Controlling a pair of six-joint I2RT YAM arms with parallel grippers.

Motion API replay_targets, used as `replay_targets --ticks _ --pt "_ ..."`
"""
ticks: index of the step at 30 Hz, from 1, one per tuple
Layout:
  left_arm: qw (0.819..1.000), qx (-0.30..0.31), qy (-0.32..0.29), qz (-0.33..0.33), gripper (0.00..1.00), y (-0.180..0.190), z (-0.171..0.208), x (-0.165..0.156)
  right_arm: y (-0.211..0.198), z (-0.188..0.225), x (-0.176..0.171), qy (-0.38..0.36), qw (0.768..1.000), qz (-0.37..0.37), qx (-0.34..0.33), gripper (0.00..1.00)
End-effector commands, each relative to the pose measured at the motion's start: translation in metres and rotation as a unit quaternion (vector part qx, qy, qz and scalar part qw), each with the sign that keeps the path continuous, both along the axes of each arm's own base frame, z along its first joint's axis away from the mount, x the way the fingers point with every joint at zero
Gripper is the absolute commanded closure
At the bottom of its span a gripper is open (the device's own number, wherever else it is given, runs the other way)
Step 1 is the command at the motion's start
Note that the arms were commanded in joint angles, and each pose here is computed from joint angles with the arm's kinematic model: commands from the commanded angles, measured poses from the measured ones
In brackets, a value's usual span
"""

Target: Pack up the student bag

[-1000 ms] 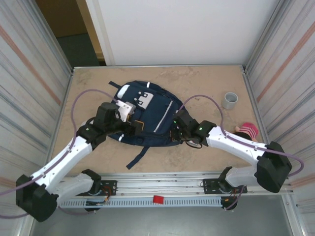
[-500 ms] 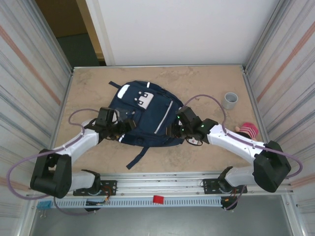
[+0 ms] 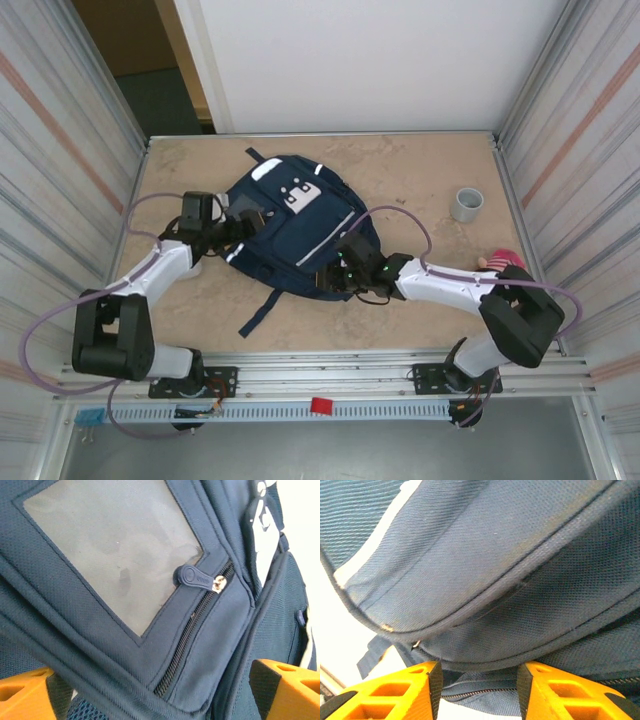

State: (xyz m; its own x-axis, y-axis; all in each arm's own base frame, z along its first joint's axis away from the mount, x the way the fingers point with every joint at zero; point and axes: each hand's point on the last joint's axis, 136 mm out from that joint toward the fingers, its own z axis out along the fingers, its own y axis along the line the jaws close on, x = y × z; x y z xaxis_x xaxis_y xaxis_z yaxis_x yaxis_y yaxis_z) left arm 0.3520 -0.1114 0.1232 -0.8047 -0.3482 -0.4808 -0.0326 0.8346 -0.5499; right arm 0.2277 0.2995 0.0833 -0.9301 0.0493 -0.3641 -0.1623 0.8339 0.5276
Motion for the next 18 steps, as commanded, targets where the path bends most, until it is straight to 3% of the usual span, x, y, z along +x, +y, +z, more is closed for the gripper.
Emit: replay_targets --ticks 1,3,4,6,8,9,11,13,15,18 --pt "0.985 0.077 -0.114 -0.102 0.08 -0.009 0.045 -0.005 -0.006 0.042 0.009 -0.053 0.998 0.003 0.022 0.54" --pt "0.957 0.137 -0.171 -0.189 0.11 -0.022 0.055 -0.018 -0.014 0.054 0.006 -0.062 0.997 0.009 0.032 0.53" --pt "0.933 0.166 -0.204 -0.245 0.12 -0.033 0.06 -0.027 -0.018 0.06 0.004 -0.067 0.997 0.011 0.039 0.52" --pt "0.875 0.206 -0.246 -0.363 0.14 -0.056 0.058 -0.052 -0.027 0.067 0.001 -0.076 0.996 0.01 0.05 0.51" --pt "0.802 0.251 -0.266 -0.473 0.15 -0.077 0.048 -0.078 -0.036 0.074 0.0 -0.085 0.994 0.006 0.062 0.5" --pt "0.772 0.278 -0.268 -0.504 0.14 -0.083 0.04 -0.084 -0.04 0.076 -0.001 -0.089 0.994 0.004 0.067 0.5" --pt "0.697 0.335 -0.28 -0.569 0.1 -0.096 0.021 -0.096 -0.048 0.079 -0.002 -0.097 0.993 -0.002 0.074 0.49" --pt "0.64 0.37 -0.296 -0.605 0.06 -0.108 0.006 -0.099 -0.053 0.082 -0.003 -0.105 0.991 -0.006 0.08 0.48" --pt "0.601 0.393 -0.317 -0.62 0.03 -0.118 -0.004 -0.095 -0.055 0.084 -0.005 -0.11 0.99 -0.002 0.085 0.47" --pt "0.591 0.402 -0.33 -0.617 0.01 -0.129 -0.008 -0.08 -0.054 0.086 -0.01 -0.114 0.989 0.011 0.091 0.44"
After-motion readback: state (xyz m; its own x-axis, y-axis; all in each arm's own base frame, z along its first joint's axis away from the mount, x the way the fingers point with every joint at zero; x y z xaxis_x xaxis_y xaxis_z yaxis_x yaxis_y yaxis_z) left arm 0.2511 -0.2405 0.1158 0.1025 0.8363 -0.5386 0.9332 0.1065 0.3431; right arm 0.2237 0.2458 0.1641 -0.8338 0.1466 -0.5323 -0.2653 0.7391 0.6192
